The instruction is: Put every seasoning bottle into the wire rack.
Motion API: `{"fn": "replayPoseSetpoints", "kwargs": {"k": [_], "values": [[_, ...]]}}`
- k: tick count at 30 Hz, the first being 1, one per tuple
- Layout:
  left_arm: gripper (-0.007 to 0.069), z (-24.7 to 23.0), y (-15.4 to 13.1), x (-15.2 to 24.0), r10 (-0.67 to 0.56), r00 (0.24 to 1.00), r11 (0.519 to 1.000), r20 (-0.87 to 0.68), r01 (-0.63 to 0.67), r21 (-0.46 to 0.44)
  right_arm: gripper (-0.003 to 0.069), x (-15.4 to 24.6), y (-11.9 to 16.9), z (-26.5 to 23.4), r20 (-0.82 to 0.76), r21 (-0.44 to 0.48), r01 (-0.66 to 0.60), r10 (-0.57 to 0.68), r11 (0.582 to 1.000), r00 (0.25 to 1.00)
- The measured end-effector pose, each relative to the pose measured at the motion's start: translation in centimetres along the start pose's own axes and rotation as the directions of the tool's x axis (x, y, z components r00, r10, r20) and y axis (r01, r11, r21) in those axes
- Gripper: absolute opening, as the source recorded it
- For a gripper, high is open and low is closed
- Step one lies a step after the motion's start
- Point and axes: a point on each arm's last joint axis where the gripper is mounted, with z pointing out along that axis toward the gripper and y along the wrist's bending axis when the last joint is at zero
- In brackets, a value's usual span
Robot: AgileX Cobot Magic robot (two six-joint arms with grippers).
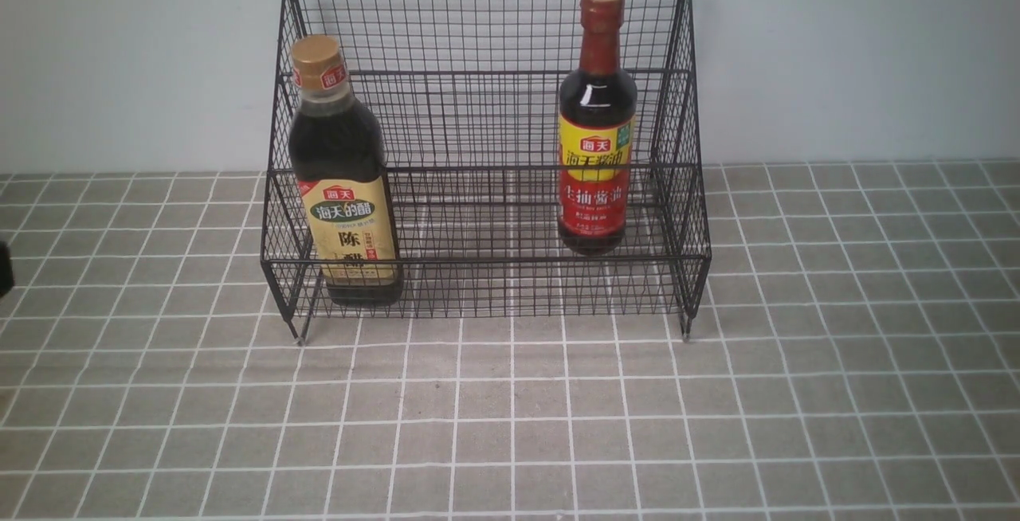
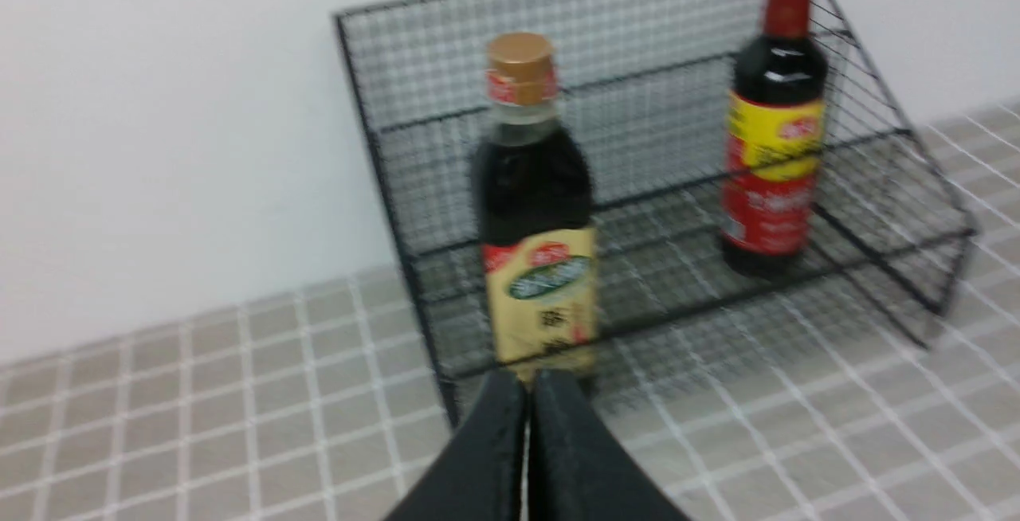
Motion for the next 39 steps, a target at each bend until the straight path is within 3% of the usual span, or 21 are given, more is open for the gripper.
{"fn": "replayPoseSetpoints", "kwargs": {"k": [6,11,16,39], "values": [[-0.0007,0.4,0.0,9.9,0.003,0.997,0.992,0.071,0.006,-0.123,-0.0012,0.0,0.0,0.0,0.000,0.000,0.000,0.000,1.000,1.000],[-0.0007,1.0,-0.4,15.6,-0.005,1.000,0.992,0.010,0.006,-0.128,-0.0012,0.0,0.0,0.0,-0.001,0.000,0.000,0.000,1.000,1.000],[-0.0007,1.0,-0.6,16.9,-0.019,0.995,0.994,-0.100,0.008,-0.110,-0.0012,0.1,0.0,0.0,-0.006,-0.001,0.000,0.000,1.000,1.000],[-0.0007,1.0,-0.6,17.0,-0.025,0.994,0.994,-0.105,0.014,-0.110,-0.0012,0.2,0.0,0.0,-0.025,-0.006,0.000,0.000,1.000,1.000]]}}
